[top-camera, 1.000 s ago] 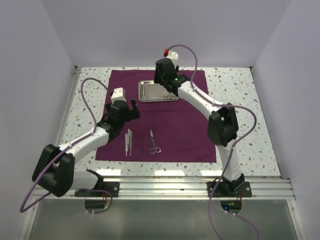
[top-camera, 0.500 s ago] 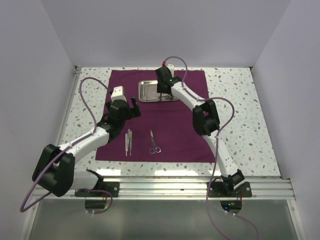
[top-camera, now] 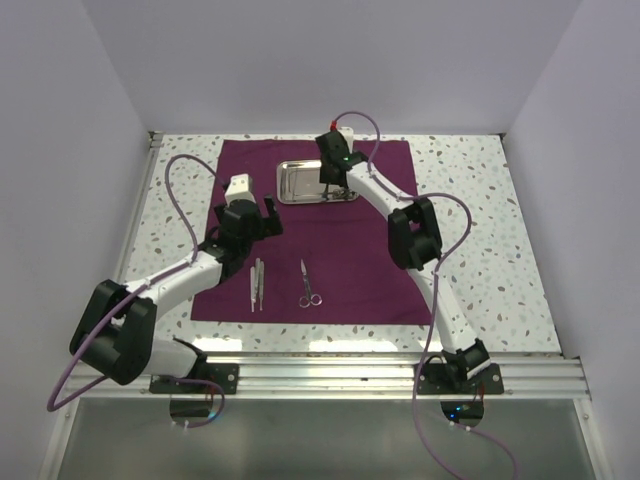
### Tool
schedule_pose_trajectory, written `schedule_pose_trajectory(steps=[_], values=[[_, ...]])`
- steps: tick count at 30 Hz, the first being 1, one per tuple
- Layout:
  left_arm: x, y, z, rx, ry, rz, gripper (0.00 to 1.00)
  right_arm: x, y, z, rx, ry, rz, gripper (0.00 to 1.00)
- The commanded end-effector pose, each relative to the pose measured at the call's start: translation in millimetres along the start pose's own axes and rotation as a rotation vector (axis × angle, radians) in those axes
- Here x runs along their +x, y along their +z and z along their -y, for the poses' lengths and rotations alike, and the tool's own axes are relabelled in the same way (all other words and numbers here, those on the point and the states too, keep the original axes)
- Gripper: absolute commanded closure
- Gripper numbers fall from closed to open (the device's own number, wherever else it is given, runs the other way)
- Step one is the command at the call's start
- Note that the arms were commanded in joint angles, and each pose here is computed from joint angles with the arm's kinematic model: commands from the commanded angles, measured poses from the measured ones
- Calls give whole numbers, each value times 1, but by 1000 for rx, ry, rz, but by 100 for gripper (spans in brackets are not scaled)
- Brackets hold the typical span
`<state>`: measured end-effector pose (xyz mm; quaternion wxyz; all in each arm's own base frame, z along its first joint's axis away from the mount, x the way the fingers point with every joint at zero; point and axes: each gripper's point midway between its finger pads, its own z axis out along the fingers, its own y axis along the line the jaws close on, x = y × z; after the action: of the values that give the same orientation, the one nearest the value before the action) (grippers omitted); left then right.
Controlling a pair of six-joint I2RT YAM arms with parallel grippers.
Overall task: Open and lay out the surgical kit
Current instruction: Pick up the medical item from the container.
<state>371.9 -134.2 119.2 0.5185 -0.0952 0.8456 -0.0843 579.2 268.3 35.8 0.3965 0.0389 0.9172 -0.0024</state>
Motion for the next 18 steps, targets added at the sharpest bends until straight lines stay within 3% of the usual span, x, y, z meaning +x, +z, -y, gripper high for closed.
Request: schedule_pose_trajectory(steps=[1, 2, 5, 7, 10, 15, 18], values=[[-20, 2, 12, 34, -9, 62, 0, 25, 14, 7, 6, -13, -66, 47], [-21, 3, 11, 30, -8, 64, 0, 31, 17, 9, 11, -14, -82, 58], [-20, 3, 8, 19, 0, 66, 1, 41, 24, 14, 11, 9, -122, 77], [-22, 3, 7, 13, -2, 72, 1, 43, 27, 18, 11, 19, -135, 82], [-23, 3, 8, 14, 0, 73, 1, 47, 28, 22, 15, 20, -151, 100], [-20, 5, 10, 19, 5, 65, 1, 39, 23, 23, -3, 14, -137, 100], [-20, 6, 9, 19, 5, 63, 1, 7, 6, 15, -36, 19, -72, 100]])
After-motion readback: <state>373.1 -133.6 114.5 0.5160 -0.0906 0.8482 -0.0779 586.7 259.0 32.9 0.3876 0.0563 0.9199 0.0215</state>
